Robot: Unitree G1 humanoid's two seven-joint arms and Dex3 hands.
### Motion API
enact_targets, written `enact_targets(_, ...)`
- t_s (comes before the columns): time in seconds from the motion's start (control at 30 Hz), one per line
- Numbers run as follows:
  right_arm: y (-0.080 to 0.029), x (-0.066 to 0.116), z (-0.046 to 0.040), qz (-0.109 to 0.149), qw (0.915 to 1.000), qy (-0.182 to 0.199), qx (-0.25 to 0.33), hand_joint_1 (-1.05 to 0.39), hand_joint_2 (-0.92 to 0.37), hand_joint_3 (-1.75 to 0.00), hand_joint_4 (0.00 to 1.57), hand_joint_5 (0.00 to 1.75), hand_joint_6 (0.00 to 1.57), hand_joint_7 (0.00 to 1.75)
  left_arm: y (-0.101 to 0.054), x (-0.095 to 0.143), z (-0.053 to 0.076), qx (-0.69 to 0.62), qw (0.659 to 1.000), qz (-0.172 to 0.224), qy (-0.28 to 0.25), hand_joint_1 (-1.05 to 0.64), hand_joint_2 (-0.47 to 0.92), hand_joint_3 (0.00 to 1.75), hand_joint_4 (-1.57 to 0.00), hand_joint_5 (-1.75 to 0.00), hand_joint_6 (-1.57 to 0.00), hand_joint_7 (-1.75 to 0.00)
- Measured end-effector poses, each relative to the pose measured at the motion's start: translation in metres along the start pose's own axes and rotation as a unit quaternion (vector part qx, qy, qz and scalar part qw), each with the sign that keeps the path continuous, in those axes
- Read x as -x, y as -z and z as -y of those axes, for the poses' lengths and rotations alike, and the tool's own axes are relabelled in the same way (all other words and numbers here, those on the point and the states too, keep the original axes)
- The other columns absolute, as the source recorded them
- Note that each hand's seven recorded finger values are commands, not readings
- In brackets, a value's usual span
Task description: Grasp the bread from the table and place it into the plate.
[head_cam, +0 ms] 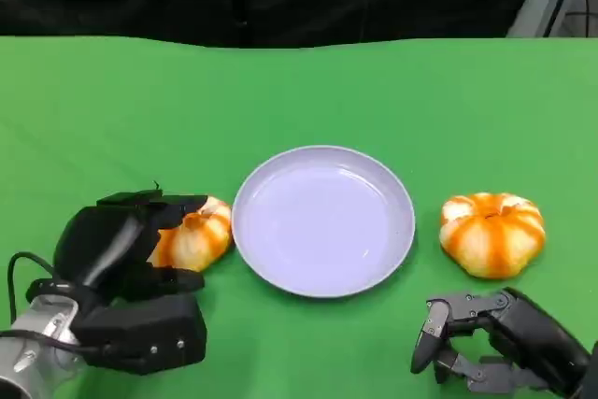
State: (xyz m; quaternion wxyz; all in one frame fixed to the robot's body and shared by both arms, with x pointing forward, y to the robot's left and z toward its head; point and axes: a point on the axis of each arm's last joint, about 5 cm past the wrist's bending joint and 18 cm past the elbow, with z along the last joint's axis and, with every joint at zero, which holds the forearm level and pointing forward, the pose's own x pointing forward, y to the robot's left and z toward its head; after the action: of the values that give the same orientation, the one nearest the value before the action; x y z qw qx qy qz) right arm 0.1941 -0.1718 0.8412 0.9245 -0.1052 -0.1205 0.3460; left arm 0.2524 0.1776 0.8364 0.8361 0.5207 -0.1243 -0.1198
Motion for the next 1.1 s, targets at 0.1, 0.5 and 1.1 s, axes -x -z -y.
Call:
enact_targets(0.1,-0.0009,-0.0004,0.0001,0.002,1.0000,0.002,0.002,-0.06,-0.92,-0.50,0.74,1.59,0.82,1.08,0.0008,-0.0007,0.0024,-0.008,1.000,-0.010,0.013,-0.91,0.92,0.14,-0.47,-0.01,-0.55,0.00)
enact_targets(0.5,-0.0020,-0.0014,0.0004,0.003,1.0000,0.003,0.002,-0.05,-0.91,-0.51,0.74,1.60,0.81,1.09,-0.0032,-0.0068,0.0080,-0.012,0.999,-0.027,0.033,-0.92,0.92,0.19,-0.50,-0.02,-0.54,0.00)
enact_targets(1.1,-0.0030,-0.0020,0.0000,0.002,1.0000,0.003,0.006,-0.06,-0.89,-0.54,0.74,1.59,0.82,1.08,-0.0050,-0.0074,0.0101,0.014,0.999,-0.033,0.039,-0.06,0.85,0.01,-0.54,0.00,-0.57,0.00)
